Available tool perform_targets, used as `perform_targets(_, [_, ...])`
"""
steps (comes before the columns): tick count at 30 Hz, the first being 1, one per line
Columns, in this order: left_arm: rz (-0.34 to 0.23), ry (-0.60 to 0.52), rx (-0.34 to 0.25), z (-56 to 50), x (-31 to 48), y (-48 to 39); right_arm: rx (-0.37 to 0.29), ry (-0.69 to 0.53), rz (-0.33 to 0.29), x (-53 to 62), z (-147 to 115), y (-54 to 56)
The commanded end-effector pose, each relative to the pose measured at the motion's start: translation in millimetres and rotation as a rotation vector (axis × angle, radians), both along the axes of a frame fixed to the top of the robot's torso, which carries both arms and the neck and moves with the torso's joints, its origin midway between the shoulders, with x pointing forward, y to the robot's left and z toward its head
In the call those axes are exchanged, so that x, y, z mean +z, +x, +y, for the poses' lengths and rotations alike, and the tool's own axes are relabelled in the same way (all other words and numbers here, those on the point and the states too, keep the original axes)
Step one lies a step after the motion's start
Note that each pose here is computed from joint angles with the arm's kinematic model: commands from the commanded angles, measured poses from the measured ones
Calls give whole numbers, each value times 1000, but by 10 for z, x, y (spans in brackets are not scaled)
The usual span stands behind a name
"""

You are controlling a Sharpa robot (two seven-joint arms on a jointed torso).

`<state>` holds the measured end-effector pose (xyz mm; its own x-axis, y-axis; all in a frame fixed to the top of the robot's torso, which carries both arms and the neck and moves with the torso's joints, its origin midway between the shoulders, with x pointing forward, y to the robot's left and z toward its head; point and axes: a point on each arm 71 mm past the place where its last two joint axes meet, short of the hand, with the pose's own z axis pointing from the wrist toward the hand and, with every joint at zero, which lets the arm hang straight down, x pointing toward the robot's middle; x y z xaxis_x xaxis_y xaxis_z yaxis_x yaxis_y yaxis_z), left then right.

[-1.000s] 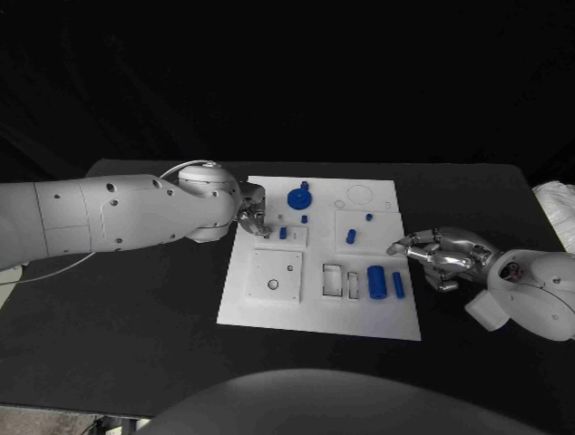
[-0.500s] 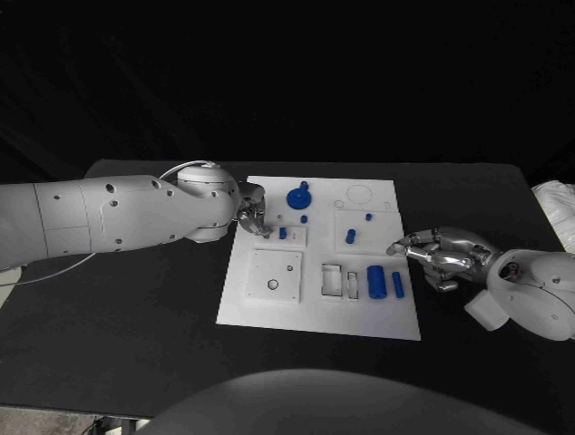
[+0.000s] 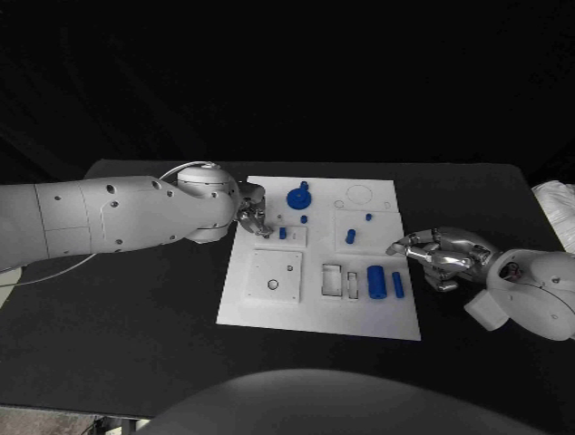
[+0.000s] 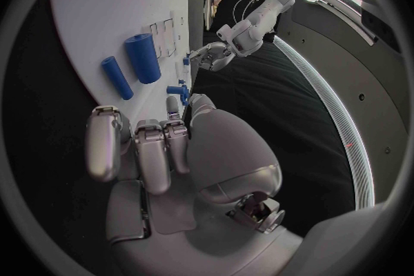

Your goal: Assemble the parts on the task board

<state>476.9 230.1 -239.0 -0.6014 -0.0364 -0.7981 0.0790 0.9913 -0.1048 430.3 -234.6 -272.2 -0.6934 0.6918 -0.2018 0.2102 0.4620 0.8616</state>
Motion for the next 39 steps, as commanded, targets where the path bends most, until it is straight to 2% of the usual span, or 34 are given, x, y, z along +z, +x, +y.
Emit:
perform_targets(1, [27,4,-11,-11,-50,-34,17,5,3,-1,18,-8])
perform_targets(39, [52,-7,0,-27,-86,-48,18,1,7,-9,17,1])
